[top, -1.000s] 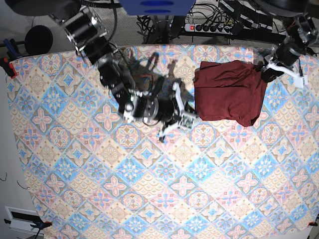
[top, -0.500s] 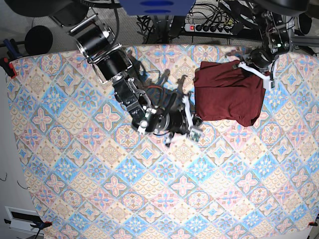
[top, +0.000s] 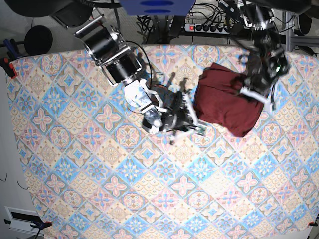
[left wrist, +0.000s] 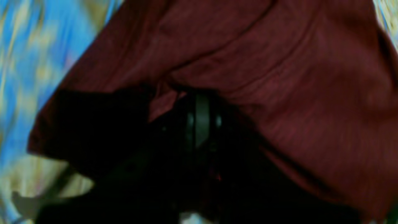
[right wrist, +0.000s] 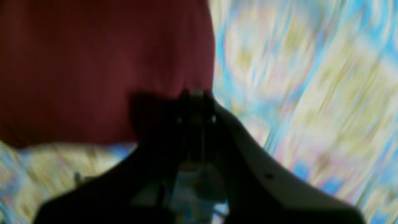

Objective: Layout the t-shirt on the table in an organized manner, then fold the t-shirt properly
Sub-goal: 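Grasp the bundle edges with both grippers and fold it over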

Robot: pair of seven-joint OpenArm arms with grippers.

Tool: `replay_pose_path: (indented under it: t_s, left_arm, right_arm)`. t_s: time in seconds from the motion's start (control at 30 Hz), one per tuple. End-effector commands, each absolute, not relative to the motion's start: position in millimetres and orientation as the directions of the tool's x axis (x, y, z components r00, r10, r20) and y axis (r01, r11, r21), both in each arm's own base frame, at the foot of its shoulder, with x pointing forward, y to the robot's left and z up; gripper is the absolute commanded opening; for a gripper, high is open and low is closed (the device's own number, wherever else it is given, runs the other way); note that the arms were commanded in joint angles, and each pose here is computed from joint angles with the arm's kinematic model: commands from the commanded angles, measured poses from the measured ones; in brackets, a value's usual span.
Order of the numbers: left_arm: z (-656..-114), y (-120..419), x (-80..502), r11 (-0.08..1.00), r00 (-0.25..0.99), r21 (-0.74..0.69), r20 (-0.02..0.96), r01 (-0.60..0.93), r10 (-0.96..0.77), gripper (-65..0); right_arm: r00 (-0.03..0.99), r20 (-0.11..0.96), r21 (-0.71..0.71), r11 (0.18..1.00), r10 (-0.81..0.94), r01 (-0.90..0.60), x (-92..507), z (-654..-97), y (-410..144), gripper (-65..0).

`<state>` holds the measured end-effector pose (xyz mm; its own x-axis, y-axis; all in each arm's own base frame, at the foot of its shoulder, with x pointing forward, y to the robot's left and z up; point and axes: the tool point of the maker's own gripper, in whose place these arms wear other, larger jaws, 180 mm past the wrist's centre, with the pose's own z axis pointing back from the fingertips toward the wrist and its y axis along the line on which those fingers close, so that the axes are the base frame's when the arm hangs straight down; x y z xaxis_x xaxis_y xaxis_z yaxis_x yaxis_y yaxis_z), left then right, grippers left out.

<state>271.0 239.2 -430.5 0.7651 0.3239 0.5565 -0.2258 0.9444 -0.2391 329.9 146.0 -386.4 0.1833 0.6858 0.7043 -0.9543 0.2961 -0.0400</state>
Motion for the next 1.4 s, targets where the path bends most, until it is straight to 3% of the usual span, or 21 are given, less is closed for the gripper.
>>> replay_pose_path:
  t_s: [0.0, 0.2, 0.33, 0.6, 0.9, 1.13, 1.37]
  left_arm:
    - [-433.5, 227.0, 276.9, 0.953, 0.783, -0.240, 0.549, -0.187, 0.292, -65.0]
    - [-430.8, 191.7, 326.2, 0.985, 0.786, -0.171, 0.606, -0.023, 0.124, -65.0]
    - [-422.6, 168.5, 365.2, 0.988, 0.780, -0.136, 0.625, 0.068, 0.033, -65.0]
    - [-389.9, 152.3, 412.6, 0.984, 0.741, -0.134, 0.671, 0.120, 0.001, -65.0]
    - [-359.5, 224.9, 370.8, 0.986, 0.704, -0.148, 0.693, -0.077, 0.159, -65.0]
    - [-346.9, 203.6, 313.7, 0.983, 0.710, -0.184, 0.690, -0.015, 0.140, -65.0]
    - [-354.5, 190.4, 274.4, 0.979, 0.750, -0.205, 0.649, 0.012, 0.127, -65.0]
  right_arm:
    - [0.167, 0.746, -0.058, 0.313, 0.645, -0.948, 344.8, -364.8, 151.1, -64.7]
    - [0.181, 0.808, -0.081, 0.410, 0.561, -0.909, 370.0, -331.1, 135.7, -64.7]
    - [0.220, 0.820, -0.087, 0.494, 0.529, -0.865, 373.1, -332.5, 95.7, -64.7]
    - [0.241, 0.828, -0.120, 0.580, 0.506, -0.806, 379.3, -321.3, 54.5, -64.7]
    - [0.188, 0.832, -0.159, 0.549, 0.522, -0.821, 356.7, -309.1, 64.4, -64.7]
    - [0.177, 0.816, -0.120, 0.460, 0.550, -0.880, 317.0, -329.6, 94.5, -64.8]
    - [0.056, 0.825, -0.159, 0.325, 0.563, -0.932, 281.4, -317.0, 134.0, -64.8]
